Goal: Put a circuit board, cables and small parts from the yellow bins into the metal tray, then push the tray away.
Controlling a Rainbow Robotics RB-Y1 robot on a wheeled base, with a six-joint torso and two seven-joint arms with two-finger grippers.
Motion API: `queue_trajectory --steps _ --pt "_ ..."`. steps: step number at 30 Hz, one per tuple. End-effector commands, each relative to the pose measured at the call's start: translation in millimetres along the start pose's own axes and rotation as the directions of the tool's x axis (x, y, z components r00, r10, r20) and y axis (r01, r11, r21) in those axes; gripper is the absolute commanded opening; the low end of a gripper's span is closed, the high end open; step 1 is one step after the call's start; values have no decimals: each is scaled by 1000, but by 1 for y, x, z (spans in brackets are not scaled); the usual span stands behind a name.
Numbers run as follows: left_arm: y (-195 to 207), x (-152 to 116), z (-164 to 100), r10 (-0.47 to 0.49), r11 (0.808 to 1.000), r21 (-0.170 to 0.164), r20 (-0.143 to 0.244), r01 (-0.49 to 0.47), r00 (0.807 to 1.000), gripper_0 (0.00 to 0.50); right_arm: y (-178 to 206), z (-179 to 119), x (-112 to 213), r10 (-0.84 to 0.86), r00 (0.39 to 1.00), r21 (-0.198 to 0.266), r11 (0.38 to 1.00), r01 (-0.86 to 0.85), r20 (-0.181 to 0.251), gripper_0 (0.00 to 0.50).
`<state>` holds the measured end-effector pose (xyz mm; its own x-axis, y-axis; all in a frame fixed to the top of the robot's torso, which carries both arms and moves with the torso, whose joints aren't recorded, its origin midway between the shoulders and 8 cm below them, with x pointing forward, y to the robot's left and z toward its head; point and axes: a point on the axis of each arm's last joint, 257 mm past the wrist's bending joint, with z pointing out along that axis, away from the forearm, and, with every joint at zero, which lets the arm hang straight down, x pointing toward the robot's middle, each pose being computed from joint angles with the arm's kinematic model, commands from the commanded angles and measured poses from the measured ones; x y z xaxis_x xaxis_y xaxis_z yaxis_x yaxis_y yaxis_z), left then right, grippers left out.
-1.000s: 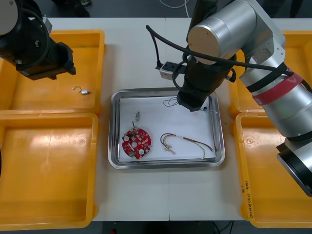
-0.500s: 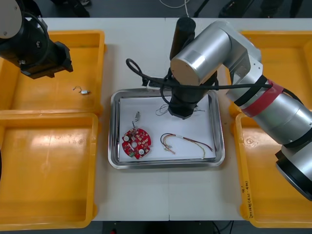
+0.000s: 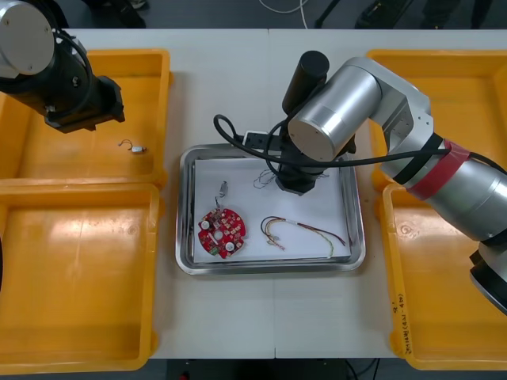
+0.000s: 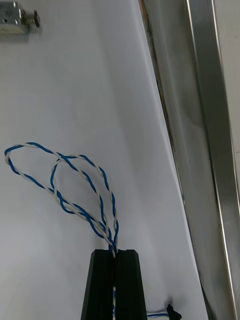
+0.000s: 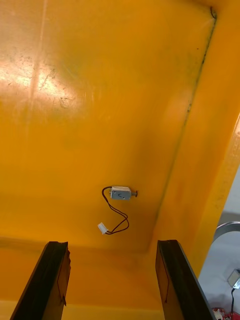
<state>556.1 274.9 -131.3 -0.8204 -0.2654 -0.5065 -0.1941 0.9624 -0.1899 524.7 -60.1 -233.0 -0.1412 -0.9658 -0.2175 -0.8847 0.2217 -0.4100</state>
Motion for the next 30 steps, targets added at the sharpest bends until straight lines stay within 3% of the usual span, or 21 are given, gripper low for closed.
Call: queue_trajectory --steps 1,9,10,12,13,14,15,16,19,30 --pt "-4 -29 -15 129 992 -18 68 -128 989 500 -2 5 21 -35 999 8 999 35 -21 0" --pt "-4 -27 -3 139 990 -17 61 -138 988 500 1 8 24 -35 999 4 999 35 -27 0" --pt "-4 -26 0 143 990 -20 60 -142 988 500 1 8 25 -34 999 3 999 35 -30 19" --pt "-5 -27 4 146 989 -19 65 -145 987 500 1 8 25 -34 999 4 999 35 -32 138" --pt "-5 -26 7 144 990 -19 62 -143 988 500 1 8 25 -33 999 5 999 33 -32 250" --pt "-6 -25 9 147 989 -17 61 -146 987 500 1 9 26 -30 999 5 1000 30 -34 294" --pt "-7 -26 9 146 989 -16 63 -145 987 500 1 9 26 -31 999 5 999 31 -33 304" --pt "-8 -25 13 150 989 -14 62 -149 987 500 0 8 26 -29 999 8 1000 30 -34 417" --pt "-10 -23 16 154 988 -12 57 -153 986 500 -1 8 27 -27 999 9 1000 27 -40 499" --pt "-17 -14 32 164 986 4 38 -164 986 500 -2 8 29 -25 999 14 1000 26 -48 500"
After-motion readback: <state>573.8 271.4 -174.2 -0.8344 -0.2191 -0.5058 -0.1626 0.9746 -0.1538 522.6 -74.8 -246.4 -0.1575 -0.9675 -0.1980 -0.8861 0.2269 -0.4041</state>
